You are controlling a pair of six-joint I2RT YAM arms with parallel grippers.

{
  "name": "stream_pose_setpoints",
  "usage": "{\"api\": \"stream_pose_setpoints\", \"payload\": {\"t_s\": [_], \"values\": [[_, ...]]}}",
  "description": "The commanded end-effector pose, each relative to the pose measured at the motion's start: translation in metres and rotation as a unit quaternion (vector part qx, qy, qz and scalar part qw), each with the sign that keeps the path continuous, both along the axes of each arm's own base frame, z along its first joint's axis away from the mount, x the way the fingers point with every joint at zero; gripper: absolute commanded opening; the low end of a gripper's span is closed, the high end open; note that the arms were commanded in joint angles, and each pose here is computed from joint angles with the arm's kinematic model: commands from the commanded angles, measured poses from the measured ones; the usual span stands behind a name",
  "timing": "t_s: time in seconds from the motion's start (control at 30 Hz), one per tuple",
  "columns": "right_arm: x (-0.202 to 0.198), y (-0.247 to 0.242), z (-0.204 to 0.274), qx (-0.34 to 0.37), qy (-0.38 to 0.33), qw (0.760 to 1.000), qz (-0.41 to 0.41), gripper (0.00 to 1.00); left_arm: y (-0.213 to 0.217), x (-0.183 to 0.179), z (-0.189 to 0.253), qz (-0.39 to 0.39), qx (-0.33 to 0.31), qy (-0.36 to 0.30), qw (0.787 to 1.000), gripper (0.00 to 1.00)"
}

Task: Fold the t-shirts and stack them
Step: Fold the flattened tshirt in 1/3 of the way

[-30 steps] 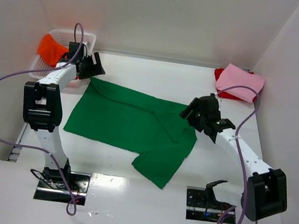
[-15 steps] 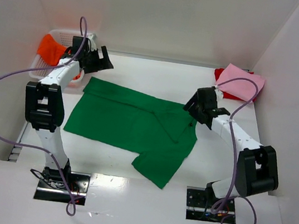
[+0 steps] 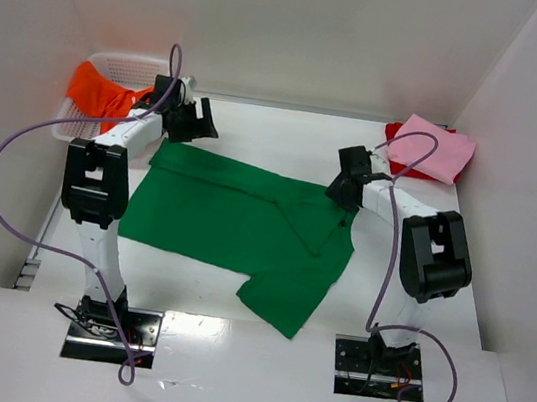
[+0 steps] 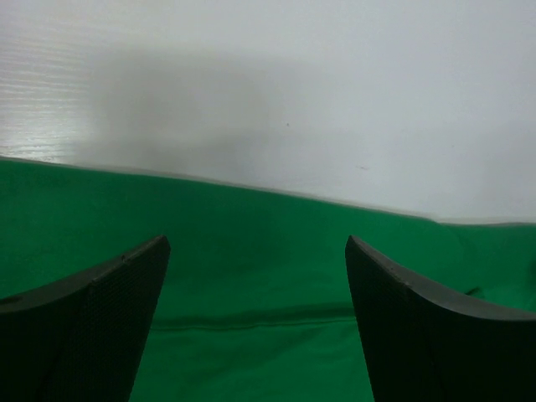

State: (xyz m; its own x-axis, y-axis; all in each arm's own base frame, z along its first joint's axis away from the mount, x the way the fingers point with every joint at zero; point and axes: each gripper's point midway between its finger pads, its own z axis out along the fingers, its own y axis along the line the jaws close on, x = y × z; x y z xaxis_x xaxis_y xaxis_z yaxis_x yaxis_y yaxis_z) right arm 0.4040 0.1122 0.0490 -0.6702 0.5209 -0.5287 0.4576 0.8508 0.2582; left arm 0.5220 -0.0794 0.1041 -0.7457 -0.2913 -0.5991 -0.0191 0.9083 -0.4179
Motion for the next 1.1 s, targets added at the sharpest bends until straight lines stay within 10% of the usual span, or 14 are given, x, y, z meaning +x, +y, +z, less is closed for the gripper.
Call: {"api": "stream_pose_setpoints", "payload": {"t_s": [0.0,0.37,1.07], "values": [[0.013,-0.008,0.003,-0.022,0.005,1.0,-0.017,0.4,0.009,0.003,-0.003,0.0,0.016,-0.005,1.0,0.93],[0.021,-0.007,-0.027,-0.041,0.047,0.998,-0.008,0.07,0.01,-0.003,-0.016,0.0,0.017,0.013,1.0,0.87],[0.076,-0.028,-0.034,-0.046,0.051,0.998,-0.013,0.03,0.025,-0.015,-0.059,0.056,0.039,0.08,0.994,0.42]]}}
